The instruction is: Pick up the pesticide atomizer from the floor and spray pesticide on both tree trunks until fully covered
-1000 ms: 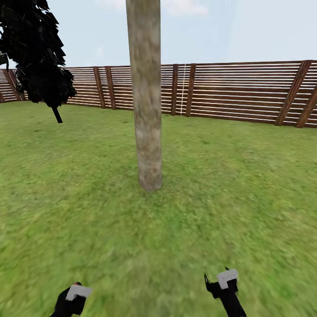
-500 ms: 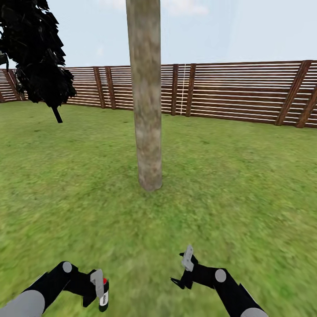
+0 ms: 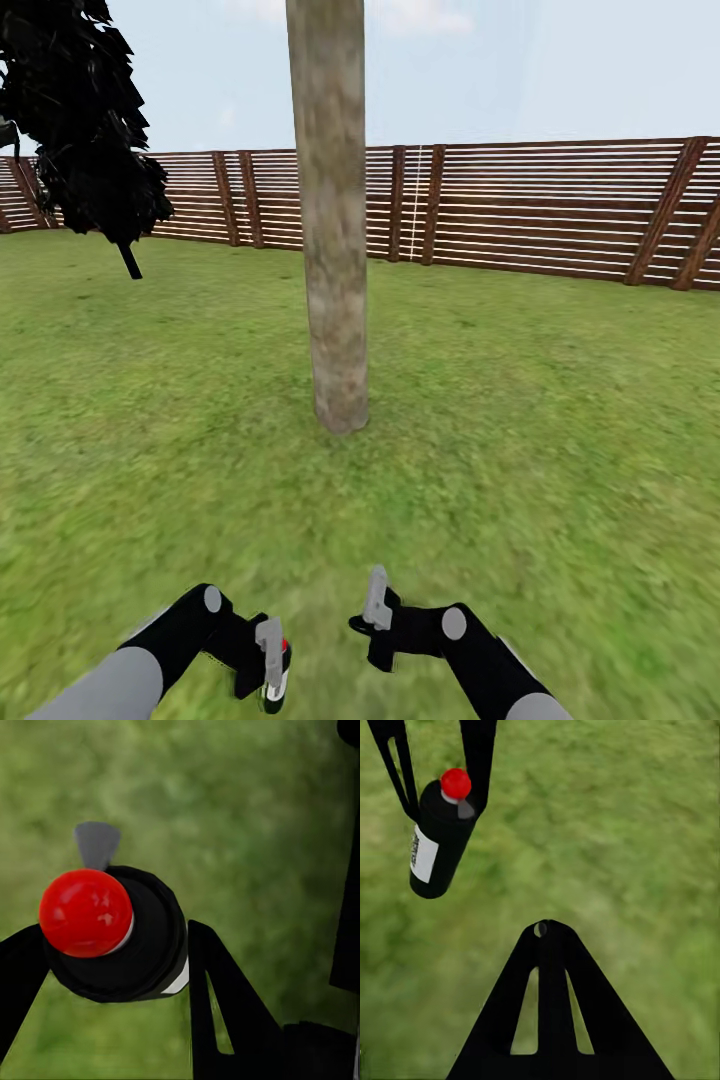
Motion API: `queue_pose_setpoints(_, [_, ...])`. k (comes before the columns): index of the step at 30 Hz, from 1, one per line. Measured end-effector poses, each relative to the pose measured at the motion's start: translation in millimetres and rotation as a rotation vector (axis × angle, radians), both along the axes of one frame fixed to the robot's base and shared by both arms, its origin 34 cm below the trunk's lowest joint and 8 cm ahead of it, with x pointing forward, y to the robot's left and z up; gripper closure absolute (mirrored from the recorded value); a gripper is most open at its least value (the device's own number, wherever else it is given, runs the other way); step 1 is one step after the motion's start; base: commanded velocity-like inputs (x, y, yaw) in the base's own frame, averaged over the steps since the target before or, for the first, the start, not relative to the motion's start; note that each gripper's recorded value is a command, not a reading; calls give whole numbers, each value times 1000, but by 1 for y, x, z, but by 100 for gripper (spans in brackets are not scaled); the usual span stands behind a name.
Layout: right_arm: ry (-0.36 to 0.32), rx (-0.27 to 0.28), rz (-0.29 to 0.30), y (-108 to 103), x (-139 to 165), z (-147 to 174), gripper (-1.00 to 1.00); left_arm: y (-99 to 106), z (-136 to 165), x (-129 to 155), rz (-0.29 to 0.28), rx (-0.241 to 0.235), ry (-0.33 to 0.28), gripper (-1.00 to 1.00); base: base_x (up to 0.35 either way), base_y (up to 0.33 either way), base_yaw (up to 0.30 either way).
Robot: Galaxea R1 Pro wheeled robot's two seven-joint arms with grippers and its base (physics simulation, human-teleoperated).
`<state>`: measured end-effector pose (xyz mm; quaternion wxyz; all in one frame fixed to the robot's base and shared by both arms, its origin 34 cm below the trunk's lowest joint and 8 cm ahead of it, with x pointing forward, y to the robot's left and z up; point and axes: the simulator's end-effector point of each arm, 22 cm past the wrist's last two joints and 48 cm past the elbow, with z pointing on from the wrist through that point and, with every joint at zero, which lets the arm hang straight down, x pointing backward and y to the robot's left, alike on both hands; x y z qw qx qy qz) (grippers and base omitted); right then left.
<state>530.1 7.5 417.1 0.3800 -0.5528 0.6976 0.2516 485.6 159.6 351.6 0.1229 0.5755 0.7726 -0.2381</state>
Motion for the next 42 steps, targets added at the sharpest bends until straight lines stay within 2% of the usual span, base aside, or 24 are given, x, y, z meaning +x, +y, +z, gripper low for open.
queue_pose_setpoints(2, [-3, 9, 4, 7, 0, 3, 100, -14, 1, -2, -23, -7, -2, 100, 0, 0, 0])
queue_pose_setpoints(5, [-9, 20, 7, 14, 1, 8, 100, -23, 3, 1, -33, -13, -13, 100, 0, 0, 0])
queue_pose_setpoints(7, [-10, 33, 11, 22, 0, 11, 100, -43, 12, 11, -42, -40, -44, 100, 0, 0, 0])
queue_pose_setpoints(13, [-10, 33, 11, 22, 0, 11, 100, -59, 15, 10, -49, -61, -50, 100, 0, 0, 0])
queue_pose_setpoints(23, [-9, 33, 12, 23, -1, 11, 100, -66, 19, 13, -40, -93, -58, 100, 0, 0, 0])
queue_pose_setpoints(31, [-9, 33, 11, 23, 0, 11, 100, -80, 29, 18, -36, -166, -89, 100, 0, 0, 0])
queue_pose_setpoints(42, [-9, 33, 12, 23, 0, 11, 100, -86, 33, 21, -17, -199, -93, 100, 0, 0, 0])
